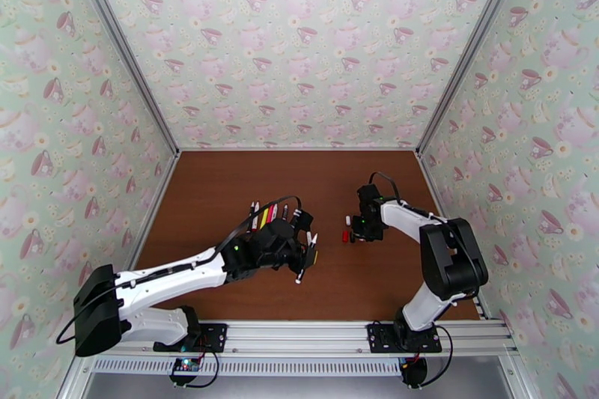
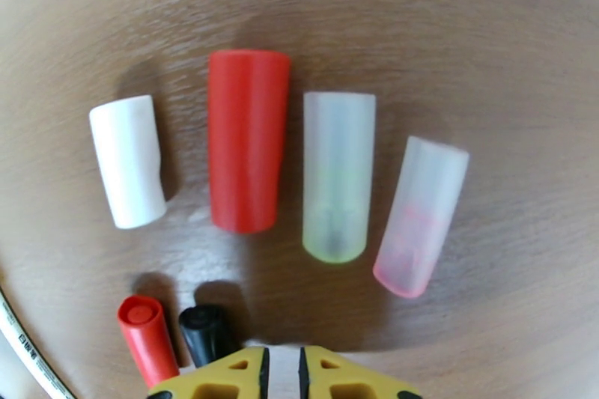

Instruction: Open the pen caps

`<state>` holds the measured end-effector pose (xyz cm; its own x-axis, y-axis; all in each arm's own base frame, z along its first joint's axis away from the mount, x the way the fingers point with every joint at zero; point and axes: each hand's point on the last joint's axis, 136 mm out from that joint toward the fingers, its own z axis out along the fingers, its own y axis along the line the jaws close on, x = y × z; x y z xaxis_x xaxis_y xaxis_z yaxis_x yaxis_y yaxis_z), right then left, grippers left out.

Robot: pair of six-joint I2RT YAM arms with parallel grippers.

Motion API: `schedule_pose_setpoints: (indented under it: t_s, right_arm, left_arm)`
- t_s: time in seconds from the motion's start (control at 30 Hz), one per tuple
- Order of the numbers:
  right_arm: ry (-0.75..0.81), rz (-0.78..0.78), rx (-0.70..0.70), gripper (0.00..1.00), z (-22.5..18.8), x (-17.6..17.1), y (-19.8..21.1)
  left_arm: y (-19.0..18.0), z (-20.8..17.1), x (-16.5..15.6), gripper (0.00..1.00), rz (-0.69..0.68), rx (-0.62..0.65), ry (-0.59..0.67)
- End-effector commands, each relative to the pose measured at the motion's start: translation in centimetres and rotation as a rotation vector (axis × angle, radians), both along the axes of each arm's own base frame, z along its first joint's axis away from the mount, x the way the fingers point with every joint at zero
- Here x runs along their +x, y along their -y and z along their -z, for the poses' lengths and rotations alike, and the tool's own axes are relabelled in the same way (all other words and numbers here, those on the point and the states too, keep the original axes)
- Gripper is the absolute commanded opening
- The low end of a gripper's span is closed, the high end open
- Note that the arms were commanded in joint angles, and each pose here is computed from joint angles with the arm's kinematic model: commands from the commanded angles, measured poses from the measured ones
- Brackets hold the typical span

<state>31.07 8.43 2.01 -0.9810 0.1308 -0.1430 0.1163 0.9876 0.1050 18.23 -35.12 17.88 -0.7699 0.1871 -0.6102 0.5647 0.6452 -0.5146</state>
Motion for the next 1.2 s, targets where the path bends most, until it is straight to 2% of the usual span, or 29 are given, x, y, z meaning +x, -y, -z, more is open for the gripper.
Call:
schedule_pose_setpoints:
  t_s: [0.0, 0.53, 1.03, 1.17]
  right_arm:
    - [0.022, -0.008, -0.023, 0.19, -0.1, 1.2, 0.3]
    - [0.022, -0.012, -0.035, 0.27, -0.4, 1.2, 0.6]
    - [0.137, 0.01, 0.039, 0.33, -4.9, -0.1, -0.2]
    - [0.207, 0.012, 0.129, 0.37, -7.2, -1.1, -1.3]
  left_arm:
    - [0.3, -0.9, 0.5, 0.05, -0.005, -0.001, 0.007]
    - [0.0, 0.4, 0.6, 0.04, -0.021, 0.04, -0.023]
    - [-0.6, 0.2, 1.4, 0.04, -0.072, 0.058, 0.0]
    - [-1.5, 0.4, 2.3, 0.04, -0.123, 0.092, 0.017]
